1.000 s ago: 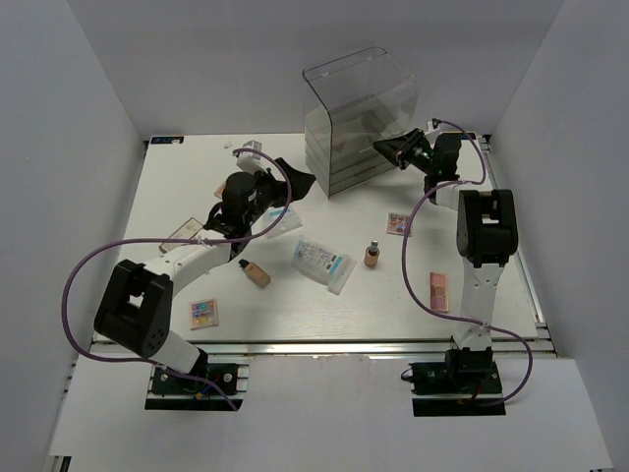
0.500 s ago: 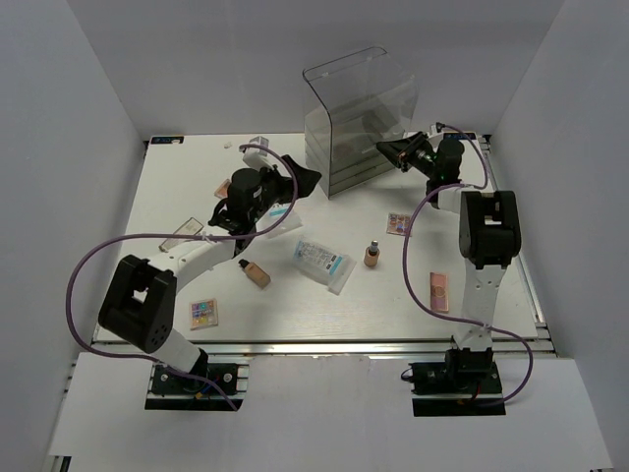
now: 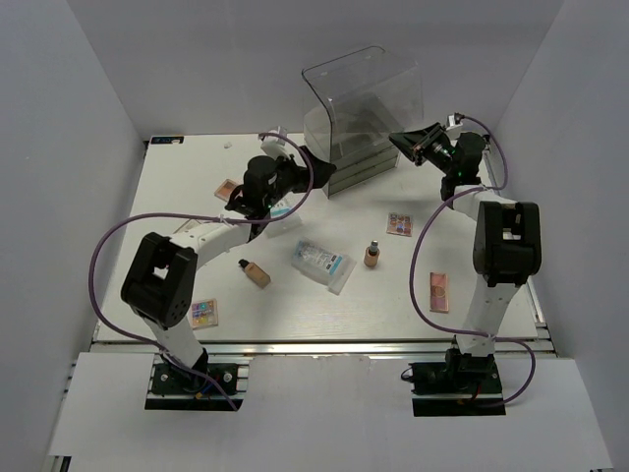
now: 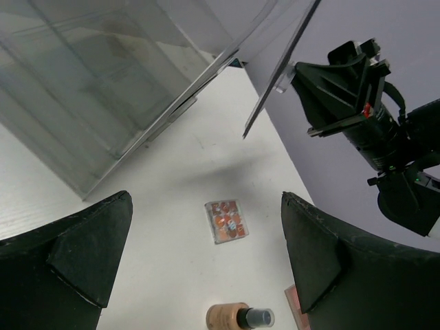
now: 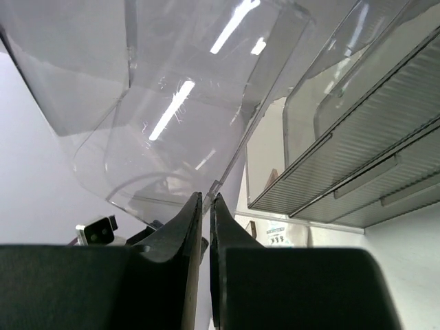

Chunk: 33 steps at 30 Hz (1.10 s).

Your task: Organize the makeup

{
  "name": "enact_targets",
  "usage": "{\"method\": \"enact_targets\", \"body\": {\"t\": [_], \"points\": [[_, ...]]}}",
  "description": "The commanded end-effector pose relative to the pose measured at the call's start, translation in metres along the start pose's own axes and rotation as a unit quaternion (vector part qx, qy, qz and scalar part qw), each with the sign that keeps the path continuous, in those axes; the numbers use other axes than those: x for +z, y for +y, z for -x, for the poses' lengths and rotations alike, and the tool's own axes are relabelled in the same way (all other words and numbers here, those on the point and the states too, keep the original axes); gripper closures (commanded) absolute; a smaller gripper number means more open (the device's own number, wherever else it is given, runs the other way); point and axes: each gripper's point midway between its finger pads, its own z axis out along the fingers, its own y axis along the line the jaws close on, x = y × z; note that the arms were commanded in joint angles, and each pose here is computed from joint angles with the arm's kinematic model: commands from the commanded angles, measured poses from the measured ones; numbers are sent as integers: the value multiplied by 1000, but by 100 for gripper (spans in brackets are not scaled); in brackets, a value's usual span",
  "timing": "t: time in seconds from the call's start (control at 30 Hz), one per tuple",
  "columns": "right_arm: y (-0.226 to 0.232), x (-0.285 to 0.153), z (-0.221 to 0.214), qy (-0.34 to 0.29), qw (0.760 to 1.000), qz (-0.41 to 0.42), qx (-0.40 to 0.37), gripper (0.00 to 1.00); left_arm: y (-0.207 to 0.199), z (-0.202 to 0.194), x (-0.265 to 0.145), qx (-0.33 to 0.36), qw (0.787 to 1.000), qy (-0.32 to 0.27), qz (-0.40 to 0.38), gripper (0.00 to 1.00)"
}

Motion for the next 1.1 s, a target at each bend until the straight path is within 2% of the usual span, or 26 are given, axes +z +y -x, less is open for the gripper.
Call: {"method": "enact_targets", "body": {"t": [0.0,0.33,0.8,0.93,0.97,1.03,1.07], "points": [[57,-6,0,1,996,56,-64,91,-44,34,7,17,997,-35,-67,2],[67,-8,-1,8,996,51,-72,91,-61,37,34,-9,994,-27,-110,3],[84,-9,2,7,995,59,-85,90,-73,31,63,-35,988,0,-150,19],[83,-10,1,8,995,55,-86,90,-85,38,66,-45,983,-2,-176,33],[83,-10,1,9,995,56,-87,90,-87,37,67,-45,982,1,-182,43],[82,-11,0,10,994,54,-91,90,-91,41,68,-49,981,0,-189,52],[82,-12,-1,11,994,54,-91,89,-93,41,67,-50,980,1,-193,62]]}}
